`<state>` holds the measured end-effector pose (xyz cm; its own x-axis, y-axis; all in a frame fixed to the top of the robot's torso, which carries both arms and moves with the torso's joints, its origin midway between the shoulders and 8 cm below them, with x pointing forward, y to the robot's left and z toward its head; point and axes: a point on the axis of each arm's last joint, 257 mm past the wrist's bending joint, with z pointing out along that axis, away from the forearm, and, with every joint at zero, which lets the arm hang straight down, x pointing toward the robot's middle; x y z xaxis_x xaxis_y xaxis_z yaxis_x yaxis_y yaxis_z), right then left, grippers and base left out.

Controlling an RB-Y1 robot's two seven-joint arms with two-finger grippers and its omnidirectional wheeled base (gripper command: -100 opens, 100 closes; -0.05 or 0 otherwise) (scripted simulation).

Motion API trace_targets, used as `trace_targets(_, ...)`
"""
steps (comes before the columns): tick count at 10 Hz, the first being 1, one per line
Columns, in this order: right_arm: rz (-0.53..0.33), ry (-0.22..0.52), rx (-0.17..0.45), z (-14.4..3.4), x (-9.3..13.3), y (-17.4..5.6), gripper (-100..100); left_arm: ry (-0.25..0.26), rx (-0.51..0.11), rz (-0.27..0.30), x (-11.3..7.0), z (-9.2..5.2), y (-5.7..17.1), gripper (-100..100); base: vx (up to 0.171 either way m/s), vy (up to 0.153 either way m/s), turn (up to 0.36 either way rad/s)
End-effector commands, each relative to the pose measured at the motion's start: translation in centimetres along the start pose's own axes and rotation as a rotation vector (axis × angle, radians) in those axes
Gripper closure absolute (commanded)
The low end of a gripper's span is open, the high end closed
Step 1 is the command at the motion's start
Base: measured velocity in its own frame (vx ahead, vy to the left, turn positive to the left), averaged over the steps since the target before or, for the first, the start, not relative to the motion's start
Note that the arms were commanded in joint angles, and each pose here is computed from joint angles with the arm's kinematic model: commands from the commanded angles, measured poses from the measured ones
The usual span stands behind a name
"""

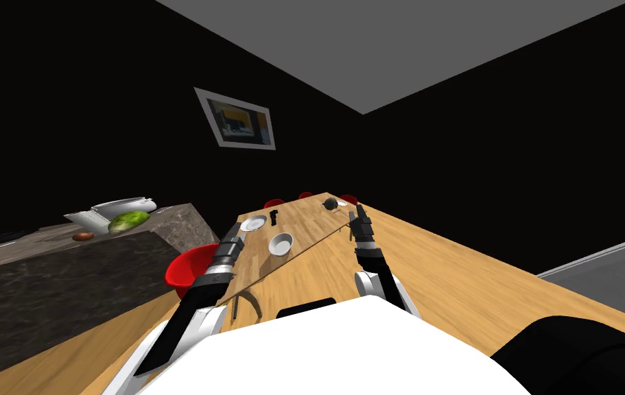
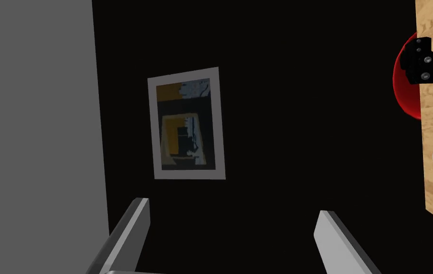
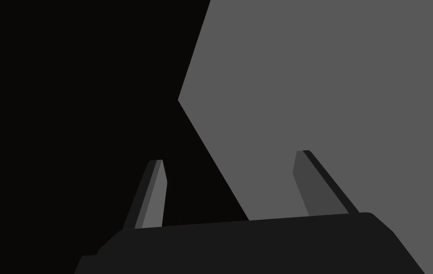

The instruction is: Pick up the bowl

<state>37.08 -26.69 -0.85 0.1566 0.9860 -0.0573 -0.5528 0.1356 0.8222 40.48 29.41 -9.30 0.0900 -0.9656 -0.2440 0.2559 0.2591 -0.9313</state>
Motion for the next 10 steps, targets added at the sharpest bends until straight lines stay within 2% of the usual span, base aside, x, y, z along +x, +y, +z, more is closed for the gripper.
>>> trace_targets(1,0.0,0.0,0.0,0.0,0.0,0.0,0,0.012,-0.044,0.019,0.0,0.3,1.2,-100,-0.029,0.006,-0.074)
trace_targets(5,0.0,0.0,0.0,0.0,0.0,0.0,0,0.029,-0.126,0.052,-0.1,0.6,3.5,-100,-0.035,0.005,-0.08)
trace_targets(9,0.0,0.0,0.0,0.0,0.0,0.0,0,0.052,-0.25,0.101,-0.5,0.7,6.9,-100,-0.034,0.002,-0.084)
trace_targets(10,0.0,0.0,0.0,0.0,0.0,0.0,0,0.051,-0.254,0.101,-0.5,0.7,7.0,-100,-0.018,0.001,-0.046)
